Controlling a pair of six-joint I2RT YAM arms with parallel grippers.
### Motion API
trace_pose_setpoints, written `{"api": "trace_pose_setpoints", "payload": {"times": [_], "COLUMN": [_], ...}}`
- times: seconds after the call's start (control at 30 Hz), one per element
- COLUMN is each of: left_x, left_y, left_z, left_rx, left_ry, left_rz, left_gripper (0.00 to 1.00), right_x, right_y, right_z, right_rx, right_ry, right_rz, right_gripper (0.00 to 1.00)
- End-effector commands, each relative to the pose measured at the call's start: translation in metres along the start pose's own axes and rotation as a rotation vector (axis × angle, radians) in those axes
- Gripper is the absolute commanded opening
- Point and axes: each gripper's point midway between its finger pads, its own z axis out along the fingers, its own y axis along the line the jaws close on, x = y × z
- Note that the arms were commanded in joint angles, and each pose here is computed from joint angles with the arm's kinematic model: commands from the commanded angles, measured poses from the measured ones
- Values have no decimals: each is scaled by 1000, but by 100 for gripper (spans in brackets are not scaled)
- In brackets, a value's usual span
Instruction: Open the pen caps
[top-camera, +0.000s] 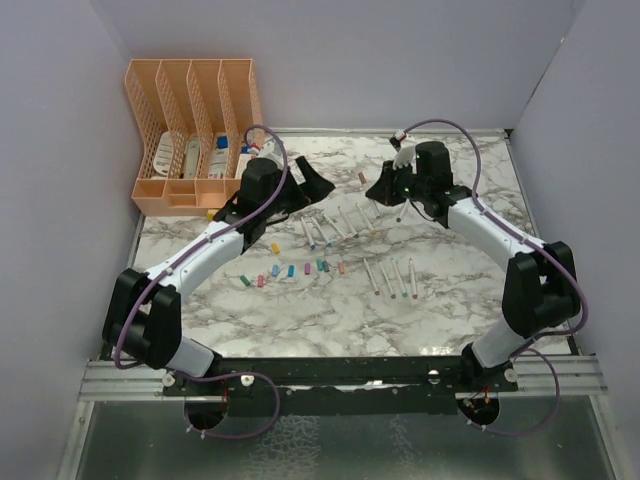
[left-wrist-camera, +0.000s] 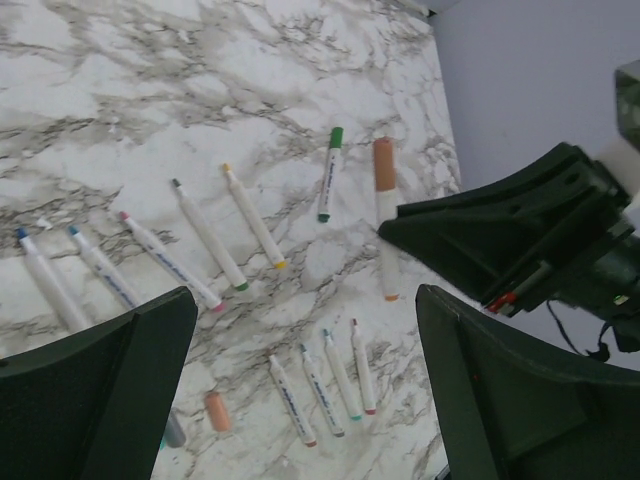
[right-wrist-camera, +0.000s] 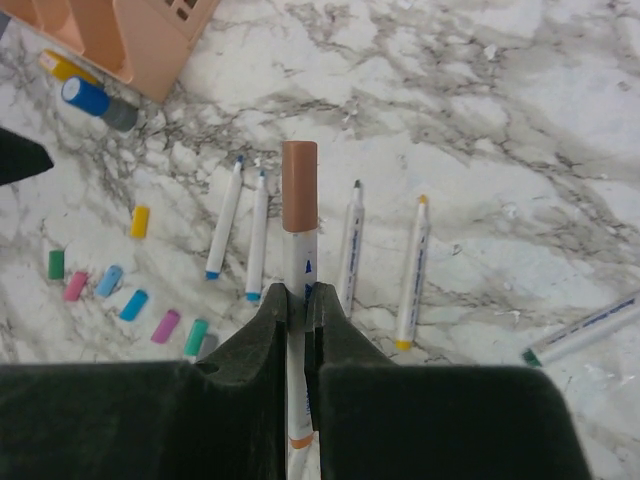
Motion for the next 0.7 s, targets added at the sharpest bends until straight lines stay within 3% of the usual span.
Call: {"api": "trace_pose_setpoints", "payload": {"times": [0.0, 0.43, 0.67], "left_x": [-4, 27, 25], "left_y": [-50, -74, -76], "left_z": [11, 48, 50], "left_rx": [154, 207, 210], "left_ry": [4, 67, 54], "left_rz": [19, 2, -6], "left_gripper": [93, 87, 76], "right_x": [-3, -6, -5], "right_y": [34, 80, 92], "right_z": [-14, -35, -39], "right_rx": [-106, -196, -219], "right_ry": [-37, -62, -61], "right_rz": [-22, -73, -90], "right_gripper": [1, 1, 1]}}
